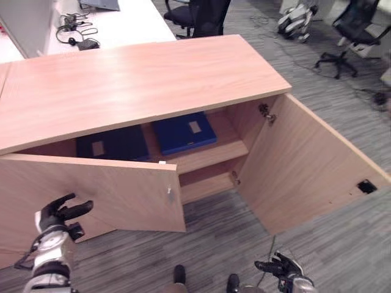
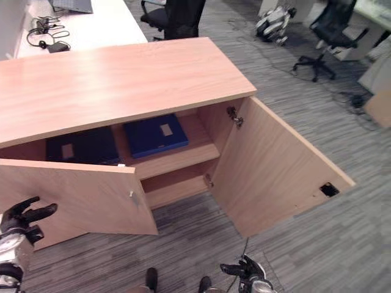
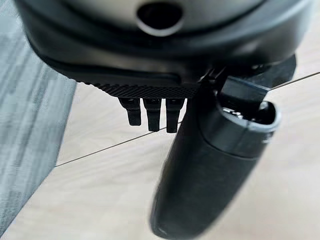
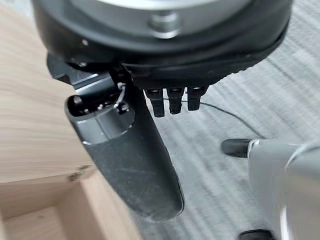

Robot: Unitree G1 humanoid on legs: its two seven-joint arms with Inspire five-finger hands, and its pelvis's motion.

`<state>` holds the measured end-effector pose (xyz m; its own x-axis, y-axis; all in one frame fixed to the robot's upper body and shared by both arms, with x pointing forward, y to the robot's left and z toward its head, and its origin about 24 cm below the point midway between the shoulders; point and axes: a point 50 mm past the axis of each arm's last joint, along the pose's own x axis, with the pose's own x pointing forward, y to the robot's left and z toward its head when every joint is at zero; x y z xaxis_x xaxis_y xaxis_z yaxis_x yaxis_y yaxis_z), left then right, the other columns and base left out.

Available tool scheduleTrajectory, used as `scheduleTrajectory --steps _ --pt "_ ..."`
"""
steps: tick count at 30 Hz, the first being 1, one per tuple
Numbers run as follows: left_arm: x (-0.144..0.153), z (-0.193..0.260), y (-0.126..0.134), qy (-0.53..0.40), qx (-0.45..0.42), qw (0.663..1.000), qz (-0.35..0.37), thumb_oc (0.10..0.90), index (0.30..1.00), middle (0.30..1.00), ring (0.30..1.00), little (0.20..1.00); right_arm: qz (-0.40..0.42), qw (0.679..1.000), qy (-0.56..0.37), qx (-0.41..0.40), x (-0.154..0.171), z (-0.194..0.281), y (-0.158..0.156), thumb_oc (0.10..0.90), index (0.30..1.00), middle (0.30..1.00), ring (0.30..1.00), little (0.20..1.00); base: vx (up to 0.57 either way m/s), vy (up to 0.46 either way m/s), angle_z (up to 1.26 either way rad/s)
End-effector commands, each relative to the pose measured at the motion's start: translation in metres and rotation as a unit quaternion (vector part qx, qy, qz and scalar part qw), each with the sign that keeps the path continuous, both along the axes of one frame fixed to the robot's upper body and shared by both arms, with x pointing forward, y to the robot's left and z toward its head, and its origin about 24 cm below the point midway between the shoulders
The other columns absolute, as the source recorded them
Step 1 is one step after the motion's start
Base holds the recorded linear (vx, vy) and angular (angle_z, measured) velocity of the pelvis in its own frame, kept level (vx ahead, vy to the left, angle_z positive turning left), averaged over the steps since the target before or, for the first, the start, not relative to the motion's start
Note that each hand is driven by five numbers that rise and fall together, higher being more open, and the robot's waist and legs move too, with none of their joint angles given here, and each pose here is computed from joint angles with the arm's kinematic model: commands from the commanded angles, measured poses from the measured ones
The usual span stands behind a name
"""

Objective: Put the empty folder in the office cabinet

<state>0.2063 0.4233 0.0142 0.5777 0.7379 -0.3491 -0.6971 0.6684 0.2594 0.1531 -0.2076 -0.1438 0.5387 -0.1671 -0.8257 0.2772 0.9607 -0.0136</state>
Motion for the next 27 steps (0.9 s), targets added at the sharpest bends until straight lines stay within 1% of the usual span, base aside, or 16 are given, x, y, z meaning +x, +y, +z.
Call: scheduleTrajectory --steps 1,2,7,9,11,12,13,14,15,16,17,20,23,24,25,27 --pt "0.037 0.085 0.017 -0.135 0.105 0.985 -0.030 0.800 0.900 0.900 0.900 0.900 0.027 0.999 -0.012 -0.018 -0.002 0.002 -0.005 0.800 0.900 0.900 0.900 0.900 0.13 -0.035 -0.31" --pt "0.033 0.076 0.017 -0.111 0.105 0.988 -0.028 0.800 0.900 0.900 0.900 0.900 0.026 0.999 -0.011 -0.030 -0.002 0.002 -0.009 0.800 0.900 0.900 0.900 0.900 0.13 -0.035 -0.20" --pt "0.032 0.069 0.014 -0.122 0.091 0.988 -0.032 0.800 0.900 0.900 0.900 0.900 0.037 0.999 0.010 -0.033 -0.017 -0.002 -0.014 0.800 0.900 0.900 0.900 0.900 0.16 0.000 -0.02" --pt "0.032 0.053 -0.001 -0.131 0.071 0.988 -0.046 0.800 0.900 0.900 0.900 0.900 0.032 0.999 0.013 -0.036 -0.020 -0.002 -0.017 0.800 0.900 0.900 0.900 0.900 0.13 -0.017 0.14" --pt "0.031 0.047 -0.006 -0.132 0.063 0.988 -0.050 0.800 0.900 0.900 0.900 0.900 0.030 0.999 0.013 -0.038 -0.021 -0.002 -0.019 0.800 0.900 0.900 0.900 0.900 0.11 -0.036 0.11" --pt "0.032 0.034 -0.022 -0.142 0.043 0.987 -0.067 0.800 0.900 0.900 0.900 0.900 0.021 0.999 0.016 -0.041 -0.023 -0.002 -0.022 0.800 0.900 0.900 0.900 0.900 0.10 -0.045 0.05" --pt "0.032 0.034 -0.022 -0.142 0.043 0.987 -0.067 0.800 0.900 0.900 0.900 0.900 0.022 0.999 0.016 -0.042 -0.023 -0.002 -0.022 0.800 0.900 0.900 0.900 0.900 0.09 -0.054 0.07" --pt "0.031 0.025 -0.033 -0.146 0.028 0.986 -0.079 0.800 0.900 0.900 0.900 0.900 0.015 0.999 0.017 -0.042 -0.024 -0.002 -0.023 0.800 0.900 0.900 0.900 0.900 0.09 -0.057 0.13" --pt "0.029 0.009 -0.057 -0.148 0.005 0.983 -0.113 0.800 0.900 0.900 0.900 0.900 0.003 0.999 0.022 -0.041 -0.028 -0.003 -0.025 0.800 0.900 0.900 0.900 0.900 0.10 -0.074 0.10" --pt "0.026 -0.002 -0.072 -0.145 -0.010 0.981 -0.131 0.800 0.900 0.900 0.900 0.900 -0.002 0.999 0.023 -0.041 -0.029 -0.003 -0.026 0.800 0.900 0.900 0.900 0.900 0.09 -0.101 0.07" --pt "0.021 -0.017 -0.098 -0.135 -0.034 0.975 -0.176 0.800 0.900 0.900 0.900 0.900 -0.002 0.999 0.026 -0.041 -0.030 -0.004 -0.027 0.800 0.900 0.900 0.900 0.900 0.04 -0.075 0.03" --pt "0.010 -0.030 -0.131 -0.123 -0.063 0.960 -0.245 0.800 0.900 0.900 0.900 0.900 -0.005 0.999 0.026 -0.043 -0.030 -0.003 -0.030 0.800 0.900 0.900 0.900 0.900 0.01 -0.068 -0.01" --pt "-0.001 -0.038 -0.157 -0.116 -0.092 0.944 -0.294 0.800 0.900 0.900 0.900 0.900 -0.009 0.999 0.026 -0.043 -0.030 -0.003 -0.031 0.800 0.900 0.900 0.900 0.900 -0.01 -0.079 -0.02" --pt "-0.008 -0.042 -0.171 -0.113 -0.111 0.934 -0.321 0.800 0.900 0.900 0.900 0.900 -0.011 0.999 0.025 -0.044 -0.029 -0.003 -0.031 0.800 0.900 0.900 0.900 0.900 -0.02 -0.083 -0.01" --pt "-0.009 -0.042 -0.171 -0.113 -0.111 0.934 -0.320 0.800 0.900 0.900 0.900 0.900 -0.011 0.999 0.026 -0.044 -0.029 -0.003 -0.031 0.800 0.900 0.900 0.900 0.900 -0.04 -0.091 0.01" --pt "-0.017 -0.049 -0.184 -0.092 -0.125 0.921 -0.358 0.800 0.900 0.900 0.900 0.900 -0.014 0.999 0.021 -0.046 -0.026 -0.001 -0.034 0.800 0.900 0.900 0.900 0.900 -0.04 -0.072 0.02"
